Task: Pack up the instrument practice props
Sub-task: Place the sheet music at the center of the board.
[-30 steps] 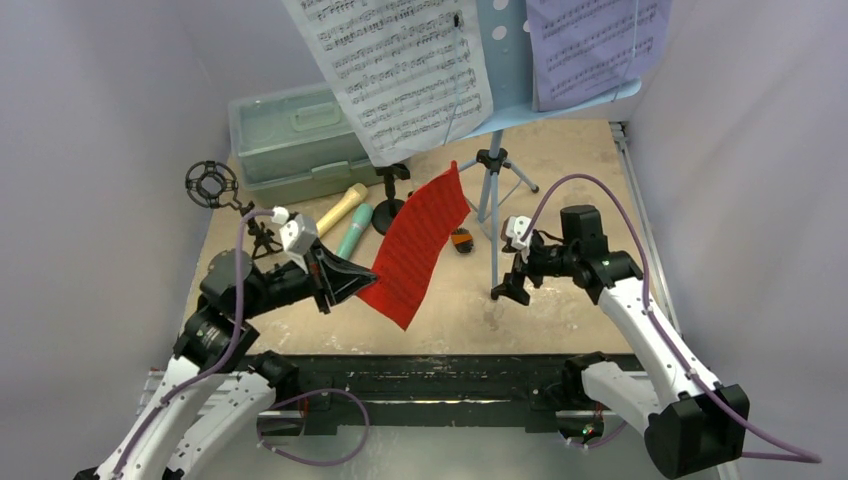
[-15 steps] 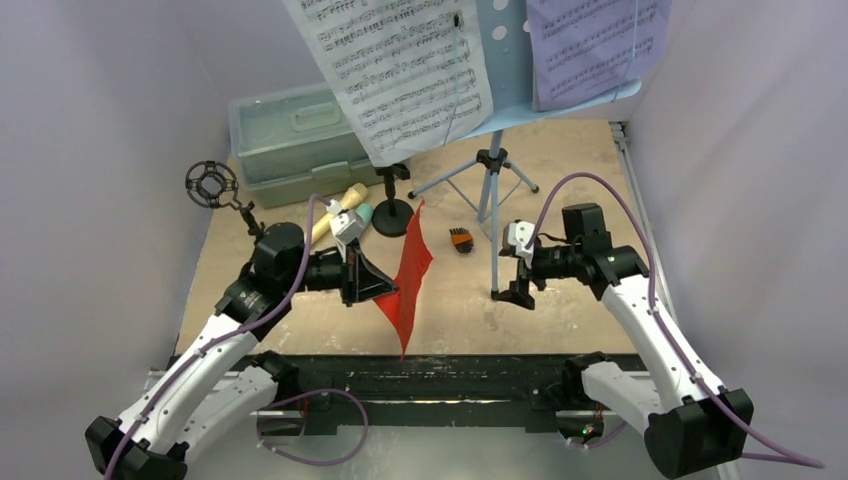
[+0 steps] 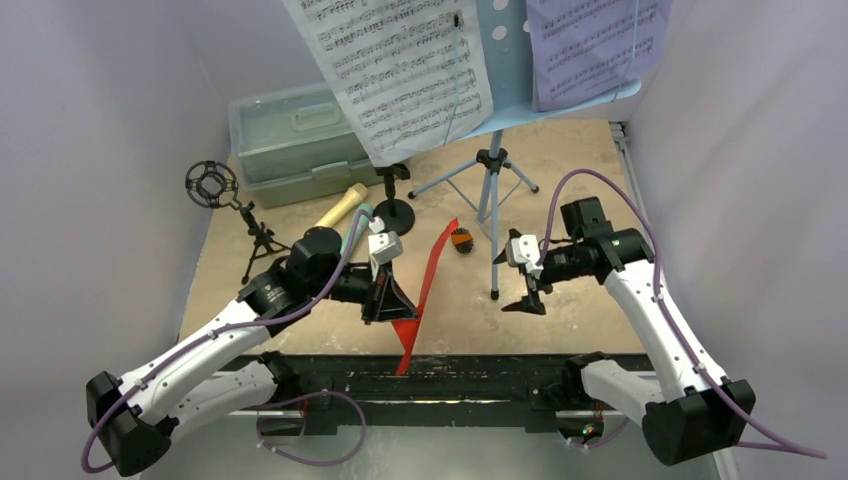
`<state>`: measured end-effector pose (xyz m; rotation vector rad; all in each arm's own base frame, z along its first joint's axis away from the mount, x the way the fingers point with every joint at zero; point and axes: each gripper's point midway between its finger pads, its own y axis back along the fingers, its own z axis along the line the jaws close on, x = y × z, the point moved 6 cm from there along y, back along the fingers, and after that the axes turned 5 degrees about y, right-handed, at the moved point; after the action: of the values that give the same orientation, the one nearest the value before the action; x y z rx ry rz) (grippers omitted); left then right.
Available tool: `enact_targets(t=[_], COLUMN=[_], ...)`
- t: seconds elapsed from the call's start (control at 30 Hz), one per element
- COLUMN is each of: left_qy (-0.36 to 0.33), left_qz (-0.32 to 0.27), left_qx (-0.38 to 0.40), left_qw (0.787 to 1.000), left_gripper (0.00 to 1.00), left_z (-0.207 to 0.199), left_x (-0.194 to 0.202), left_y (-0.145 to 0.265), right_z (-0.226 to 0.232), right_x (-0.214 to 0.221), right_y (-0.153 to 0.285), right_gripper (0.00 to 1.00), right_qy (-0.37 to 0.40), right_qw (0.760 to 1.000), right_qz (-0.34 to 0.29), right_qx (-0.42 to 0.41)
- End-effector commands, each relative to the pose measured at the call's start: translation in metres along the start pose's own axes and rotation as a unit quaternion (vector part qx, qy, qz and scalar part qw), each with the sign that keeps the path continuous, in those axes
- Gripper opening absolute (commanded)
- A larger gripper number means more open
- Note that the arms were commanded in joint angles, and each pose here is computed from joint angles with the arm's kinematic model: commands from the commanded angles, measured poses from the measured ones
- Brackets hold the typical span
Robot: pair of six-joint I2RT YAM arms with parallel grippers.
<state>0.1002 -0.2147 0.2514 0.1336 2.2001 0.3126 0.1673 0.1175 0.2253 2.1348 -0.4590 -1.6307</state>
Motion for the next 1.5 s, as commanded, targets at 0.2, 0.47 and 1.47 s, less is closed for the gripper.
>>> enact_targets(t=[0.2, 0.47, 1.47], left_qy=[-0.062, -0.068, -0.075], left_qz=[-0.015, -0.019, 0.019], left_qx=[0.016, 0.047, 0.076], left_qw=[0.998, 0.996, 0.994], left_gripper=[0.00, 0.00, 0.00], left_z=[-0.026, -0.040, -0.059], left_x=[-0.031, -0.037, -0.039], left_y=[-0.001, -0.003, -0.014], right_z=[-0.011, -0.027, -0.063], right_x=[-0.034, -0.046, -0.073], right_y=[0.016, 0.015, 0.001], right_gripper=[0.99, 0.99, 0.99], right_qy=[0.075, 0.057, 0.106], right_qw=[0.997, 0.997, 0.994], right_qz=[-0.025, -0.044, 0.029], right_qx=[0.002, 0.023, -0.015])
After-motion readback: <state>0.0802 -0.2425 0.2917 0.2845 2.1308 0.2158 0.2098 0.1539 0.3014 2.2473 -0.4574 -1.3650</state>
